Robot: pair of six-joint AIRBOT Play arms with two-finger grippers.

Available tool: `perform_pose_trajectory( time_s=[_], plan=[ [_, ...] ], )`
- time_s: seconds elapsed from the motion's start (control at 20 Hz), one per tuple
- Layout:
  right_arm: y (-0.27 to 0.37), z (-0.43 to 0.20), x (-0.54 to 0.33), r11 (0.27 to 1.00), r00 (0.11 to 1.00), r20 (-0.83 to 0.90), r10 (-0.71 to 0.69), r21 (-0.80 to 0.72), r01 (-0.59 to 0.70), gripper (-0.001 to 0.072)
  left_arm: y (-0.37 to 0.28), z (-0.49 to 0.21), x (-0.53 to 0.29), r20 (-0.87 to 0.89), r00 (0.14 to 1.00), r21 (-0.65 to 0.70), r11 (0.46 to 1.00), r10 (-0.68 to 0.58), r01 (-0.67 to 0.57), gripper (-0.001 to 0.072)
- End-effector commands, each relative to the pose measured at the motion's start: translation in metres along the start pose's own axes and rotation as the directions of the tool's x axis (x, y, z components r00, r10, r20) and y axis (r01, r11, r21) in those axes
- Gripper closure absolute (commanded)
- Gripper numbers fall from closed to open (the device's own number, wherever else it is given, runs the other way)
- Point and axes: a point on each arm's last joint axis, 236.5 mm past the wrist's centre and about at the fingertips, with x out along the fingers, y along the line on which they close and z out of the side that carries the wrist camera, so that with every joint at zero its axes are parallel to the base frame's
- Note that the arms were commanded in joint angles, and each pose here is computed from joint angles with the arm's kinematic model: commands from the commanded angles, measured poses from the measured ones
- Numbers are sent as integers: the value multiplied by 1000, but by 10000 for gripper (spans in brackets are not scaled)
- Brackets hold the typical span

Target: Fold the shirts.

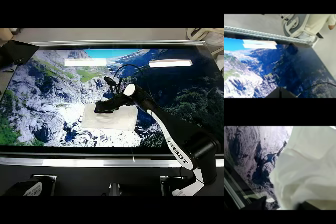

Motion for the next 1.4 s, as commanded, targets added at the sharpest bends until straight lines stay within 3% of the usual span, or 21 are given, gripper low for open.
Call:
perform_pose_trajectory(
  time_s=[0.0, 0.1, 0.2, 0.35, 0.45, 0.55, 0.75, 0.95, 1.1, 1.2, 1.35],
  plan=[
    [10, -6, -5, 997, 998, -28, 49, -57, -50, 142, -1, -2, -5, -10, 1000, 4, 1000, 0, 0, 682],
    [0, -12, -42, 989, 997, -74, 22, -145, -33, 108, 2, -3, -5, -17, 1000, 15, 1000, 16, -15, 683],
    [-41, -18, -98, 978, 988, -104, -112, -189, 91, 81, 10, -8, -5, -34, 998, 39, 998, 47, -46, 682],
    [-126, -43, -194, 942, 927, -170, -335, -98, 322, 67, 19, -10, -6, -45, 995, 65, 995, 85, -82, 682],
    [-175, -70, -223, 900, 881, -232, -413, 43, 433, 120, 19, -10, -6, -45, 995, 65, 995, 85, -82, 682],
    [-192, -87, -204, 899, 899, -233, -371, 151, 411, 227, 19, -10, -6, -45, 995, 65, 994, 85, -82, 682],
    [-195, -98, -136, 911, 959, -156, -237, 308, 275, 229, 19, -10, -6, -45, 995, 65, 995, 85, -82, 682],
    [-187, -88, -102, 914, 982, -111, -154, 362, 184, 247, 19, -10, -6, -45, 995, 65, 995, 85, -82, 682],
    [-179, -79, -87, 921, 985, -81, -154, 348, 173, 411, 19, -10, -6, -45, 995, 64, 995, 85, -82, 682],
    [-179, -70, -82, 926, 984, -51, -172, 331, 179, 687, 19, -10, -6, -45, 995, 54, 995, 85, -82, 681],
    [-156, -38, -107, 992, 994, 27, -106, 75, 104, 691, 19, -10, -6, -45, 995, 54, 995, 85, -82, 681]
  ],
)
